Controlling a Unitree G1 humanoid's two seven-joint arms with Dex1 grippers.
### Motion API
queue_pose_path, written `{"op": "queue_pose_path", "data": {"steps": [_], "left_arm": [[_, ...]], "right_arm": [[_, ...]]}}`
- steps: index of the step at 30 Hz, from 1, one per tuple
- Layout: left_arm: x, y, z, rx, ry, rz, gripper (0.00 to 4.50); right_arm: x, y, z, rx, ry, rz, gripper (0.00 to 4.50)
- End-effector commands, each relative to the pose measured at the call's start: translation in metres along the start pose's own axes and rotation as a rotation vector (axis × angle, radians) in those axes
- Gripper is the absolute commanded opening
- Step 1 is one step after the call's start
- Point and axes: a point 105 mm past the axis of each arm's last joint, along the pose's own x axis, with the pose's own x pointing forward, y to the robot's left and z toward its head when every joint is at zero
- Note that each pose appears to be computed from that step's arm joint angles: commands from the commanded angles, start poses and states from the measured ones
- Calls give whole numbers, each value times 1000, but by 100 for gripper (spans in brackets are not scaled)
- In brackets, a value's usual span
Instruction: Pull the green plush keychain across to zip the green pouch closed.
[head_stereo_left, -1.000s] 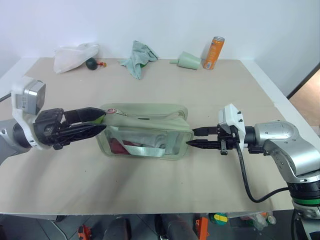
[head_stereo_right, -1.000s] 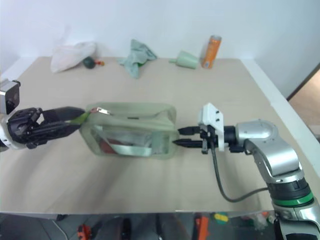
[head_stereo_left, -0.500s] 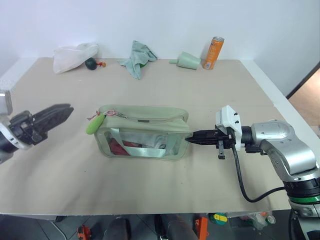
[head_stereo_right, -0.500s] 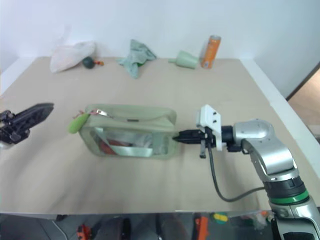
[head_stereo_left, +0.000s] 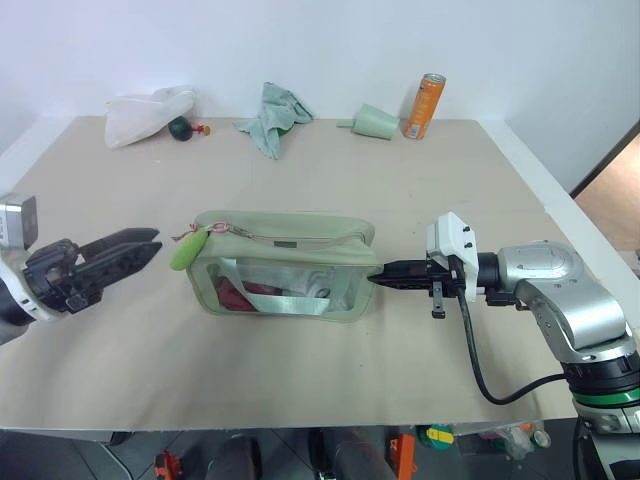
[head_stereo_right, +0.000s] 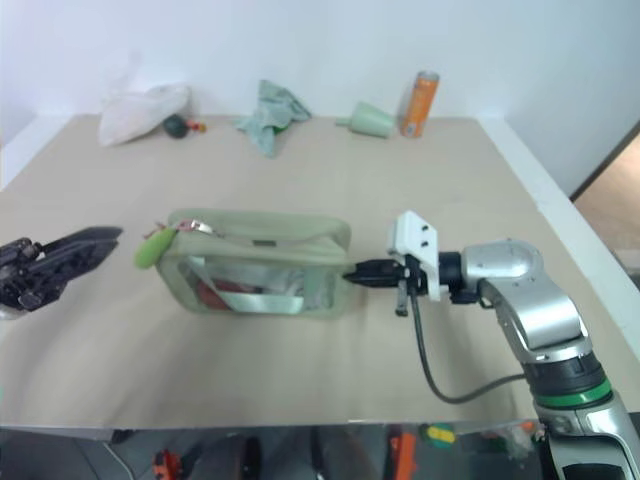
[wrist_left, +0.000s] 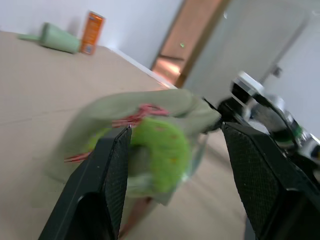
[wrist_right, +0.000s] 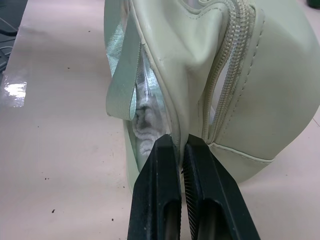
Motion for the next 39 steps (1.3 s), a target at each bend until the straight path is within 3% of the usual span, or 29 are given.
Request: {"op": "queue_pose_path", "data": {"steps": [1, 9, 17, 26, 34, 39], "left_arm": [[4, -5, -6, 61, 75, -20, 301], [10, 13, -14, 82, 99, 20, 301], [17, 11, -16, 84, 115, -35, 301], [16, 12, -9, 64, 87, -43, 11], [24, 12, 22, 110, -32, -53, 2], [58, -4, 28, 167, 0, -158, 2]], "right_arm": [[2, 3, 2, -13, 2, 11, 3], [1, 5, 6, -12, -9, 8, 3], [0, 5, 8, -13, -12, -5, 3], [-1, 5, 8, -14, -8, -11, 0], [1, 4, 6, -17, 1, -3, 0], [3, 3, 8, -24, -5, 0, 0]]}}
